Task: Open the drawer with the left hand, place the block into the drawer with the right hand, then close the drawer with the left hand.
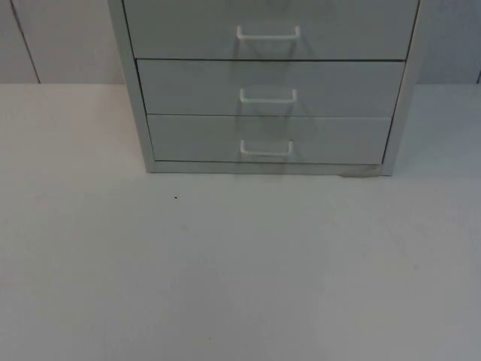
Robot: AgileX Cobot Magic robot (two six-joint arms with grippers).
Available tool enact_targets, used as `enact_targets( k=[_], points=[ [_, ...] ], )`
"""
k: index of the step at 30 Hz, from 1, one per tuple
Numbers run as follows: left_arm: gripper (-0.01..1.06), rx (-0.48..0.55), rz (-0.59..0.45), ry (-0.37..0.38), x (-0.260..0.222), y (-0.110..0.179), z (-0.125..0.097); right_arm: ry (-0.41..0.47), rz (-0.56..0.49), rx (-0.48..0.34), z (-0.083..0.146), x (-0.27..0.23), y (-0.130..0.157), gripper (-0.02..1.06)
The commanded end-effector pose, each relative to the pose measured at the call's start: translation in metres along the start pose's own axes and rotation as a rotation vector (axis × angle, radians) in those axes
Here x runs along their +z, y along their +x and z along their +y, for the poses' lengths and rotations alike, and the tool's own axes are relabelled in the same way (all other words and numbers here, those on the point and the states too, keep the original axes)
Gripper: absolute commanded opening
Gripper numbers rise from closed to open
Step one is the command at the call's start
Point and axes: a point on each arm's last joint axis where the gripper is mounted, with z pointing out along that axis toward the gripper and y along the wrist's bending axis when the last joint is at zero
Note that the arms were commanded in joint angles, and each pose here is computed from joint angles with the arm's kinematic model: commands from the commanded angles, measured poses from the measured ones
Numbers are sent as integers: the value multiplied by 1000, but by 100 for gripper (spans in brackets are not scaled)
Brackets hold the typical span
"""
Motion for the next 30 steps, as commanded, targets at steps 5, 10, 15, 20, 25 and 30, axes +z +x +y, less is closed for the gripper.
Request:
enact_targets(
  k=[5, 10, 15, 20, 25, 30],
  points=[
    [0, -61, 34, 0, -8, 26, 1, -24, -43, -22, 2, -14, 8, 62],
    [0, -65, 41, 0, -9, 27, 1, -27, -15, -26, 2, -18, 15, 62],
    [0, -65, 43, -1, -9, 27, 1, -51, 41, -52, 4, -17, 21, 62],
    [0, -66, 123, -6, -13, 32, 1, -69, 61, -56, 6, -17, 23, 62],
    [0, -54, 214, -29, -13, 41, 3, -80, 128, -52, 7, -7, 35, 62],
    [0, -36, 218, -16, -8, 44, 3, -92, 167, -47, 8, -5, 41, 62]
  ],
)
